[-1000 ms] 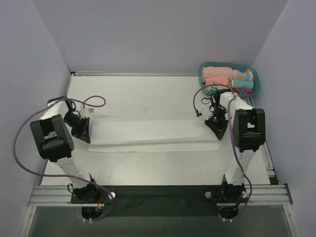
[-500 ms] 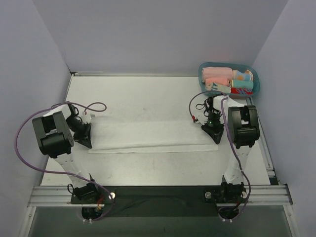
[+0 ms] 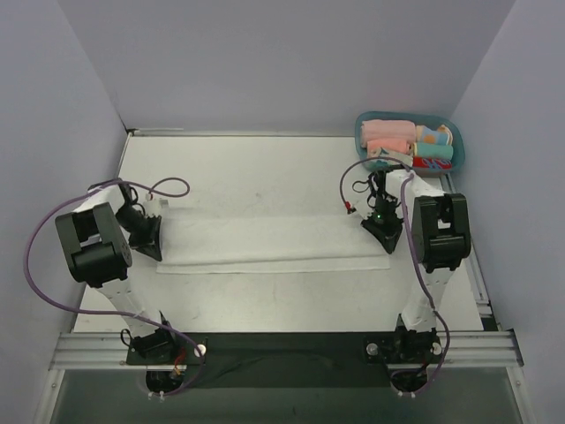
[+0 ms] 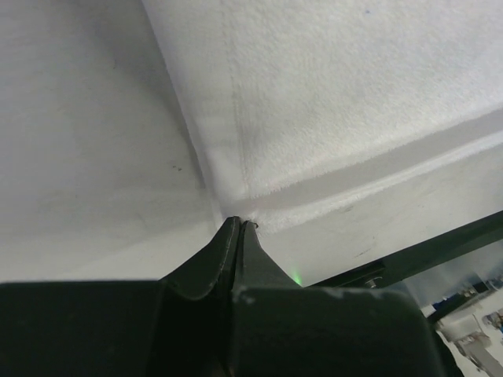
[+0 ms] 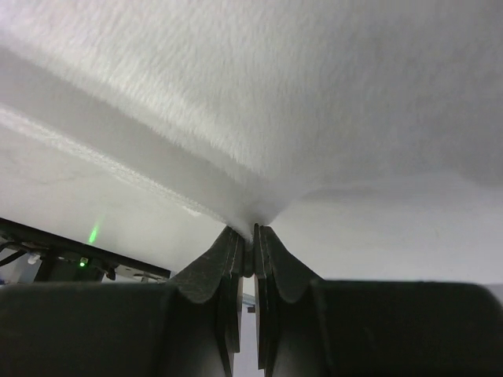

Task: Roll the towels
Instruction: Fold the towel

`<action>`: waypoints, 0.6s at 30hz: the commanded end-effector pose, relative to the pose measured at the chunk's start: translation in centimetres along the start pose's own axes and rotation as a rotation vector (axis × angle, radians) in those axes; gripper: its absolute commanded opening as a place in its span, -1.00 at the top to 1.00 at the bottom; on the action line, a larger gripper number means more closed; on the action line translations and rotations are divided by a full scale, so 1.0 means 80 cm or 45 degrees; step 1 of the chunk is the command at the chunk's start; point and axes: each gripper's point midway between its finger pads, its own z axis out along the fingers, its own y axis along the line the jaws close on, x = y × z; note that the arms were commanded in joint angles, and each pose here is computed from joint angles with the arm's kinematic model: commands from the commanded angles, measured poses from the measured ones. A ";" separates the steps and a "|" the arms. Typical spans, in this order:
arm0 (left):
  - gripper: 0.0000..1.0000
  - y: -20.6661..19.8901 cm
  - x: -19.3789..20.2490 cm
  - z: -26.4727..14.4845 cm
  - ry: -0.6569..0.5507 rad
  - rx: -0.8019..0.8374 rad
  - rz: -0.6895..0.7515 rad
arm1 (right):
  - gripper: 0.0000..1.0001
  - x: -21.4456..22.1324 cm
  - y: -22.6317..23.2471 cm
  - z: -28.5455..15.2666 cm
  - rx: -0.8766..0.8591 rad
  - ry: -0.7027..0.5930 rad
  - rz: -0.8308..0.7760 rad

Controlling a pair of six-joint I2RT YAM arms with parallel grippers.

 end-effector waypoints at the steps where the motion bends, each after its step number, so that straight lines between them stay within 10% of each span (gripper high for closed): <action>1: 1.00 -0.005 -0.011 -0.039 -0.149 -0.045 0.136 | 1.00 0.024 0.013 -0.036 0.040 -0.041 -0.012; 8: 0.97 -0.002 -0.002 -0.009 -0.112 -0.019 0.126 | 0.87 0.012 0.014 -0.006 0.010 -0.012 0.005; 18: 0.15 -0.010 0.003 -0.026 -0.161 0.000 0.242 | 0.21 0.043 0.043 -0.016 -0.028 -0.049 -0.130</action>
